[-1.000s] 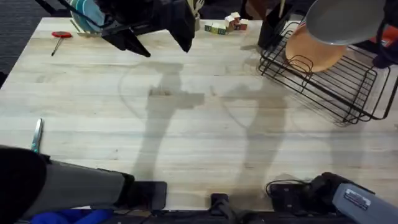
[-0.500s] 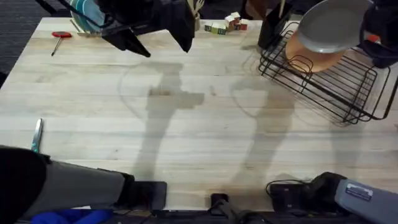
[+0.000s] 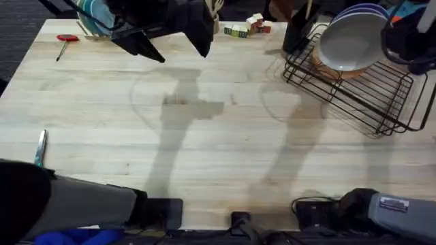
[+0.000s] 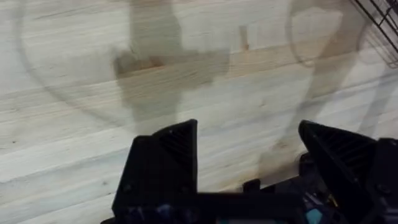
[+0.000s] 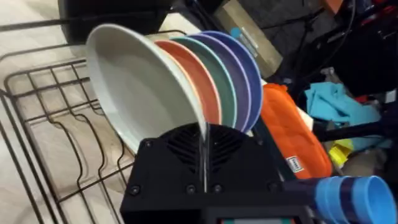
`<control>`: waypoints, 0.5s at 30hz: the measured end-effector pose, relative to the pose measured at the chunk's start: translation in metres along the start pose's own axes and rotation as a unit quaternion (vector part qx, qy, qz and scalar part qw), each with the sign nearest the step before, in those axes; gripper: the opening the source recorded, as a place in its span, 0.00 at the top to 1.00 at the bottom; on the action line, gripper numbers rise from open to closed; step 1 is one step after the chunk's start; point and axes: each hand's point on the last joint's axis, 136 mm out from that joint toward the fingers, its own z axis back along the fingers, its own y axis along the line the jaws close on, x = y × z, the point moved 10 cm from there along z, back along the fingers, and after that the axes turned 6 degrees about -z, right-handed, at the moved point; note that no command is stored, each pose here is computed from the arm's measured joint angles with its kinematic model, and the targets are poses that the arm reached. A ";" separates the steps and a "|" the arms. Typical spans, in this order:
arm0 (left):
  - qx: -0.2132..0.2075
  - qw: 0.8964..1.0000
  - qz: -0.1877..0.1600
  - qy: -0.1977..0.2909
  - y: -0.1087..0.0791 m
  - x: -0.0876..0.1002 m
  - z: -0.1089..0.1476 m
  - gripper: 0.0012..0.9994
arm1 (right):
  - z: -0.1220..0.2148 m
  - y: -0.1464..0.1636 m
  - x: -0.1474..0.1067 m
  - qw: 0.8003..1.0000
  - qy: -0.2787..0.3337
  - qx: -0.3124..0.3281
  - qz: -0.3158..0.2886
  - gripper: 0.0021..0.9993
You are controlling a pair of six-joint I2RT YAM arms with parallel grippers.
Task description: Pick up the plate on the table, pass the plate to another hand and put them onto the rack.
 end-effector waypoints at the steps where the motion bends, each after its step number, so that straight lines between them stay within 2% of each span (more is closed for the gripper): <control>1: 0.000 1.000 0.000 0.000 0.000 0.000 0.000 0.01 | -0.001 0.000 -0.001 1.000 0.002 0.002 -0.002 0.97; 15: 0.000 1.000 0.000 0.000 0.000 0.000 0.000 0.01 | -0.005 0.003 -0.007 1.000 0.014 0.014 -0.009 0.97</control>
